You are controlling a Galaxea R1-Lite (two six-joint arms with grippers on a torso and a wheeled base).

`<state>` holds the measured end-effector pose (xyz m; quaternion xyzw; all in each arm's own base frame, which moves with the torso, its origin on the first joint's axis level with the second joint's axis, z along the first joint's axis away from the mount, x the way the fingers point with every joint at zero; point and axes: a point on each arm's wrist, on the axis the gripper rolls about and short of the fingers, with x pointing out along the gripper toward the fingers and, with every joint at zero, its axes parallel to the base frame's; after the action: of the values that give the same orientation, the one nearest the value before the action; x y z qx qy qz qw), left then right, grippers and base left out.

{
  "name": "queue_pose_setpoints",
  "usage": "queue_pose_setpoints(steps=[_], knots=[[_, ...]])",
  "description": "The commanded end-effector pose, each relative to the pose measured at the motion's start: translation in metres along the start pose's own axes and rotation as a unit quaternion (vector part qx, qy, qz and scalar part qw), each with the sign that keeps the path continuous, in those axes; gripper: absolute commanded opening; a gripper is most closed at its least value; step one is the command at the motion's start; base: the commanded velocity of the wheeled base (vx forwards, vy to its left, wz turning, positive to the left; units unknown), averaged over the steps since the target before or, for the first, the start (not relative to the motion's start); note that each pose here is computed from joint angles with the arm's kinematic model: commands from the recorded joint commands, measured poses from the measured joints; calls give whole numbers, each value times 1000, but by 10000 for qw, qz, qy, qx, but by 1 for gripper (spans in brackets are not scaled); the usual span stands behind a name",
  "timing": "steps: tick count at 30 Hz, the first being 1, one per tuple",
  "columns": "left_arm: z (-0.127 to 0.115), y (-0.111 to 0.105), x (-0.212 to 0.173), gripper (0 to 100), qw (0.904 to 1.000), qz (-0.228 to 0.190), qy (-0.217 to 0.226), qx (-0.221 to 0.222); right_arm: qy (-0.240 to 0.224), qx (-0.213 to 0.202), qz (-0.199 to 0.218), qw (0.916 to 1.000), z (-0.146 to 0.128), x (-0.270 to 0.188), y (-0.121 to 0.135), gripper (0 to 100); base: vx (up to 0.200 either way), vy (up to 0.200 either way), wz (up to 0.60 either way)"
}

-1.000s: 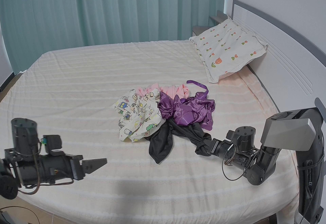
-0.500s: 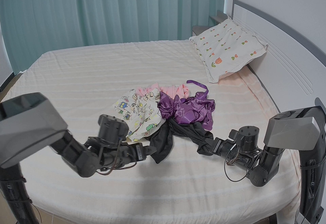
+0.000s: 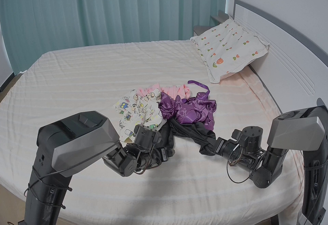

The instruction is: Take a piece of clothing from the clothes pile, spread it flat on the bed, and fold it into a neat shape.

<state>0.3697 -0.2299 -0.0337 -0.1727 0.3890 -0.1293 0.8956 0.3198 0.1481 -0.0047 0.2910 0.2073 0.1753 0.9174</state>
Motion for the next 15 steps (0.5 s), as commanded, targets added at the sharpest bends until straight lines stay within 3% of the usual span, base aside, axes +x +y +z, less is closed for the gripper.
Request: queue_pose_setpoints(steps=[1,8,9,15], knots=[[-5,1,16,100,10000,48,36,64,-22,1,11,10000,1,0,0,0,0,0,0],[5,-2,24,100,9997,63,-214,41,-22,1,11,10000,1,0,0,0,0,0,0],[5,-2,24,0,9997,63,-214,41,-22,1,11,10000,1,0,0,0,0,0,0],[5,0,25,0,9993,235,-286,21,-4,3,-4,10000,0,1,-1,0,0,0,0]])
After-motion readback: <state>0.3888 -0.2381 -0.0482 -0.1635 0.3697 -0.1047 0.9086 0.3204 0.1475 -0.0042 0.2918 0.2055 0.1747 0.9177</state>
